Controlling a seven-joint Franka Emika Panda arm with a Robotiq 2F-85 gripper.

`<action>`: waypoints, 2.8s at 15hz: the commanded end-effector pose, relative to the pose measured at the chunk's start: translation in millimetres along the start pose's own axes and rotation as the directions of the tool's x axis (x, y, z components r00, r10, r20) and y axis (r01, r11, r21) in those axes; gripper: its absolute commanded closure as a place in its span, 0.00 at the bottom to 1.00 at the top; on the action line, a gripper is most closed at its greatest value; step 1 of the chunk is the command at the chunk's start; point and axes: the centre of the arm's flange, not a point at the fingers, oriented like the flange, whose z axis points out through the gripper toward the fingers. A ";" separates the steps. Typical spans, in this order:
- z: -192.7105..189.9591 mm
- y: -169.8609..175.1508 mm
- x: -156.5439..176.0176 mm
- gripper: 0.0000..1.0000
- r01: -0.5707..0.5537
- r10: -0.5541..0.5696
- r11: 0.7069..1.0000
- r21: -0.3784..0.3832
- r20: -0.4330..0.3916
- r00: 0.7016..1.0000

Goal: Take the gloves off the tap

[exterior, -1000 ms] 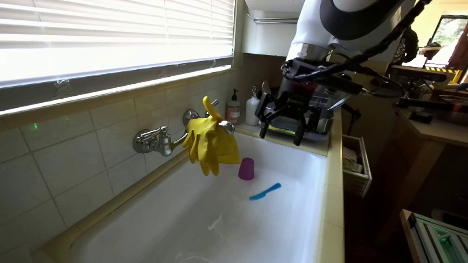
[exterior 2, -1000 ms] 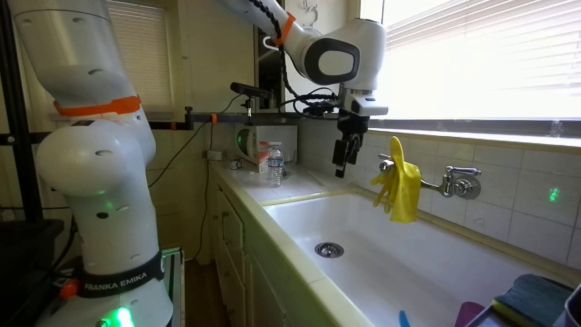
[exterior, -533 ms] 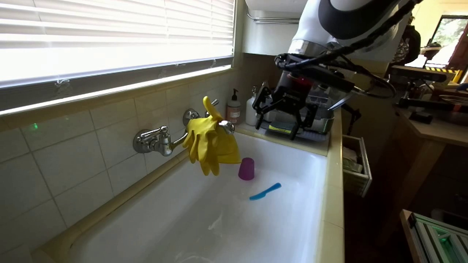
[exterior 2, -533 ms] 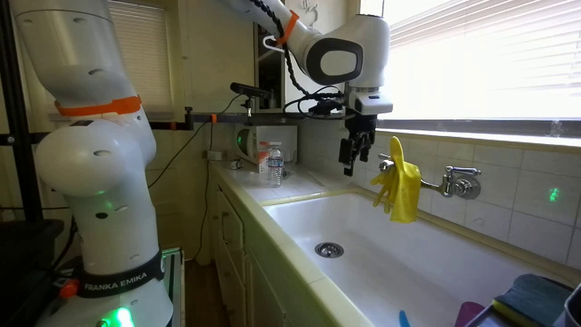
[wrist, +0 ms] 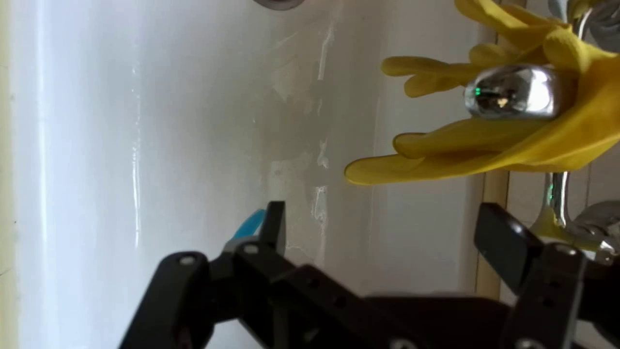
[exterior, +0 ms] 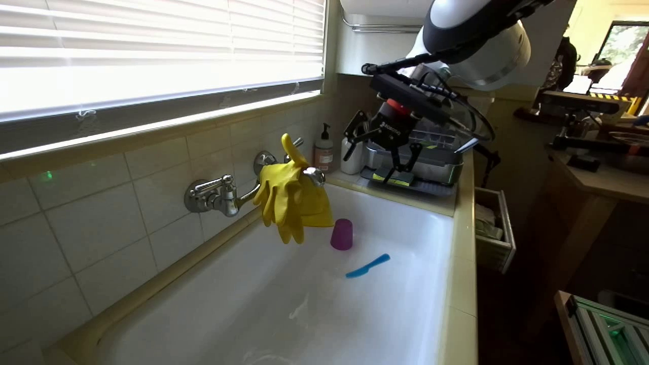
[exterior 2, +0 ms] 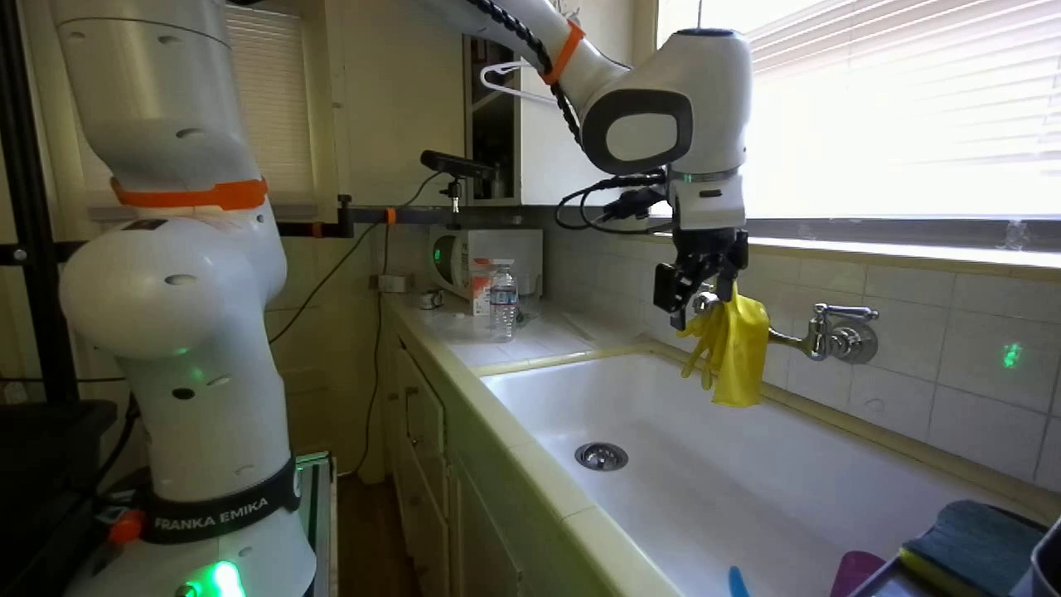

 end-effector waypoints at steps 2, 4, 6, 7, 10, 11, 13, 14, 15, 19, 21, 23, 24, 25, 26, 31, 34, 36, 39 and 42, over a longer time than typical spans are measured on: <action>24.8 -15.2 18.4 0.00 -0.162 0.158 0.985 0.058 0.063 0.985; 33.2 -18.3 23.2 0.00 -0.216 0.209 0.974 0.071 0.092 0.974; 41.0 -21.2 27.5 0.00 -0.259 0.249 0.963 0.079 0.113 0.962; 45.2 -22.8 29.9 0.00 -0.281 0.270 0.956 0.082 0.125 0.955; 56.3 -25.7 34.3 0.00 -0.329 0.314 0.941 0.084 0.154 0.937; 61.1 -26.9 35.2 0.00 -0.345 0.329 0.935 0.081 0.165 0.930; 69.8 -28.3 35.9 0.00 -0.371 0.354 0.925 0.075 0.181 0.918; 73.9 -29.3 36.4 0.00 -0.382 0.364 0.921 0.073 0.187 0.913; 77.9 -29.6 36.9 0.00 -0.393 0.374 0.917 0.072 0.194 0.907; 92.9 -32.1 39.2 0.00 -0.442 0.417 0.894 0.070 0.231 0.879; 99.5 -33.5 39.2 0.00 -0.463 0.434 0.884 0.067 0.247 0.866; 106.7 -34.9 38.6 0.00 -0.480 0.451 0.875 0.059 0.258 0.854; 109.6 -35.2 37.9 0.00 -0.487 0.458 0.871 0.057 0.263 0.849; 113.3 -35.8 37.4 0.00 -0.493 0.463 0.868 0.052 0.269 0.844; 116.5 -36.5 37.0 0.00 -0.498 0.468 0.866 0.050 0.271 0.841; 131.3 -41.9 37.4 0.00 -0.518 0.479 0.853 0.061 0.300 0.825; 137.4 -46.3 38.3 0.00 -0.527 0.481 0.846 0.076 0.315 0.818; 141.8 -49.1 37.5 0.00 -0.529 0.480 0.845 0.079 0.326 0.815; 147.0 -52.0 36.7 0.00 -0.526 0.476 0.847 0.077 0.330 0.815; 150.0 -53.1 37.5 0.32 -0.523 0.474 0.848 0.078 0.329 0.817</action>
